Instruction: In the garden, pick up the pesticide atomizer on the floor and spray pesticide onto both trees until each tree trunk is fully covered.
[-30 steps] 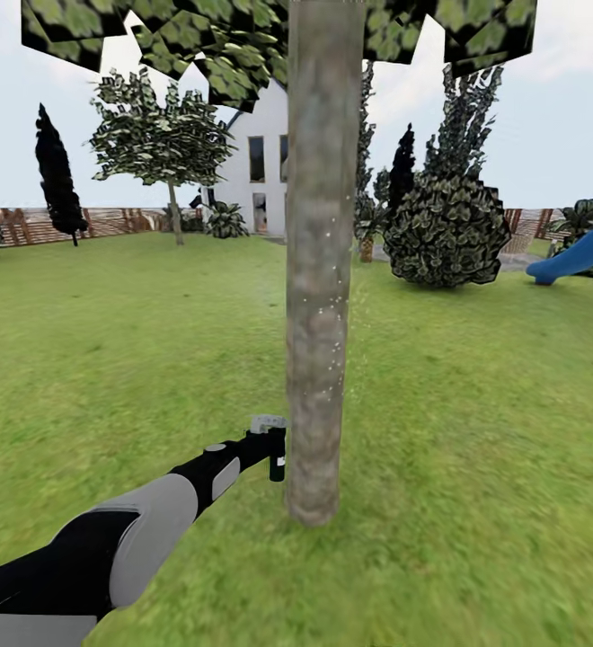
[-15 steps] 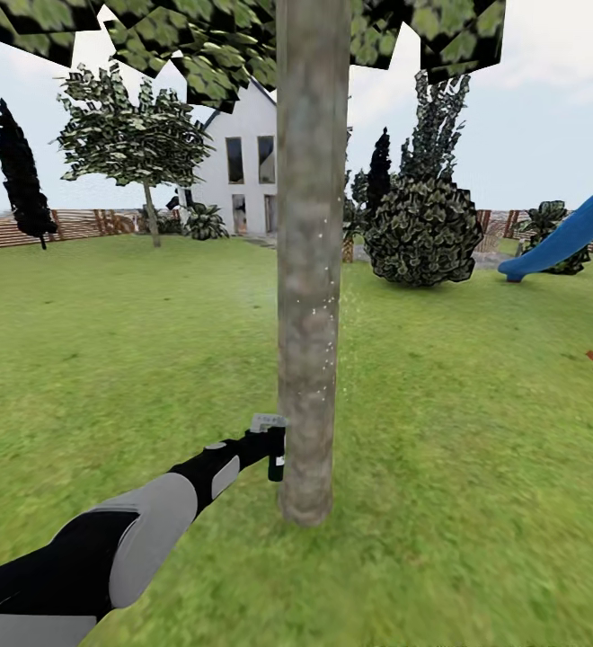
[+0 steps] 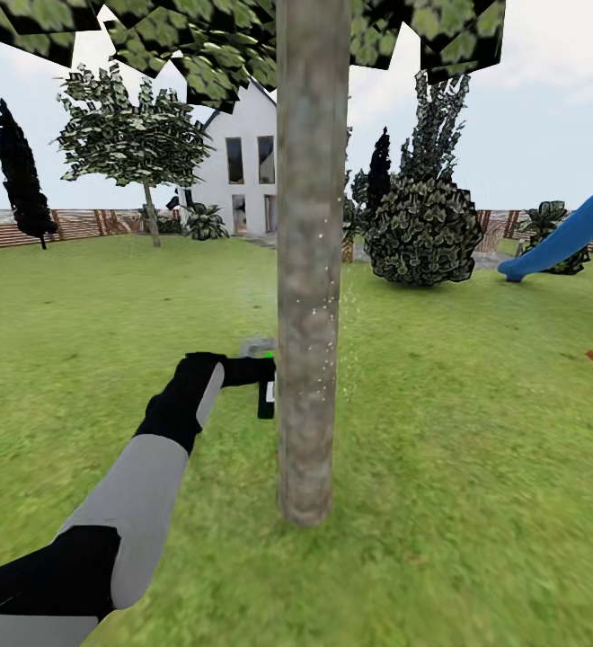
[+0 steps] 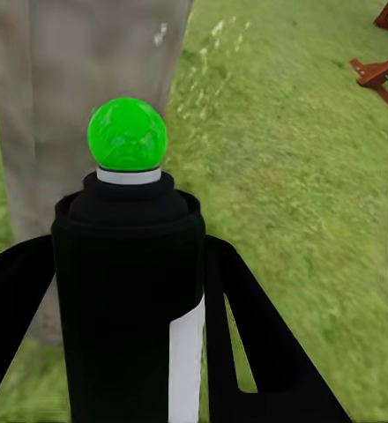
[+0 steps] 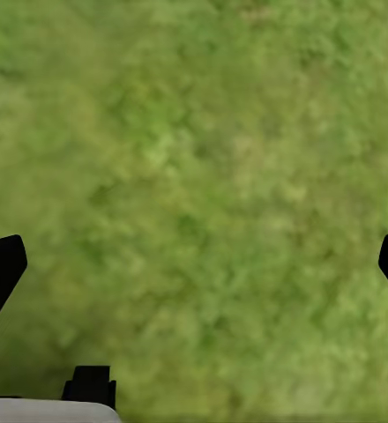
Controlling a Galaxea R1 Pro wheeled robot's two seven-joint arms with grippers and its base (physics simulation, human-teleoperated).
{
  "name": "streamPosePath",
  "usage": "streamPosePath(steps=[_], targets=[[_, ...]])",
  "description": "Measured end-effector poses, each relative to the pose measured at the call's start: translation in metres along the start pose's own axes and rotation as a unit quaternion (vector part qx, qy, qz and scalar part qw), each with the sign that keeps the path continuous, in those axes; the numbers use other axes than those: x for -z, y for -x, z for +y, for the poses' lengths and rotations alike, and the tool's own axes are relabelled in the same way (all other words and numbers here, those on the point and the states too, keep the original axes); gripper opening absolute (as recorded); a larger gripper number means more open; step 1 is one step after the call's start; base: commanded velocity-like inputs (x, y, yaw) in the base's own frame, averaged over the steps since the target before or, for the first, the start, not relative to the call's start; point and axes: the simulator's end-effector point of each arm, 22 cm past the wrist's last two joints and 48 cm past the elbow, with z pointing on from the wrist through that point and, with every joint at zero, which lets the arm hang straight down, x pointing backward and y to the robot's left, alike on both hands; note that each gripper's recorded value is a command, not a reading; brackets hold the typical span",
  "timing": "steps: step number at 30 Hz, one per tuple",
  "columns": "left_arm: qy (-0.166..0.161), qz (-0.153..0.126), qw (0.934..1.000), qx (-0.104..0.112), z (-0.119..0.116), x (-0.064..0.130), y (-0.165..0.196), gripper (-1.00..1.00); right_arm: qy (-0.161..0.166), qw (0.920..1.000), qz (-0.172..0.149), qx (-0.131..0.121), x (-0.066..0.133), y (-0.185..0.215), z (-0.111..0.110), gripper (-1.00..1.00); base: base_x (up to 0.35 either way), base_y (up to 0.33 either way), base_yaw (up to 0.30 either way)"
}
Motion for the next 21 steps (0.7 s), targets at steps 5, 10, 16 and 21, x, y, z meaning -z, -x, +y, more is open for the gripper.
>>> streamPosePath(steps=[5,10,16,21], targets=[[0.0,0.007,1.0,0.0,-0.007,0.013,0.023,-1.0,0.0,1.0,0.0,0.0,0.0,0.0,0.0,1.0,0.0,0.0,0.0],[0.031,-0.019,0.999,-0.026,-0.019,0.049,0.12,-1.0,0.0,1.0,0.0,0.0,0.0,0.0,0.0,1.0,0.0,0.0,0.0],[0.051,-0.057,0.9958,-0.051,-0.036,0.08,0.201,-1.0,0.0,1.0,0.0,0.0,0.0,0.0,0.0,1.0,0.0,0.0,0.0],[0.025,-0.07,0.9961,-0.048,-0.06,0.093,0.234,-1.0,0.0,1.0,0.001,0.001,0.0,-0.001,0.0,1.0,0.0,0.0,0.0]])
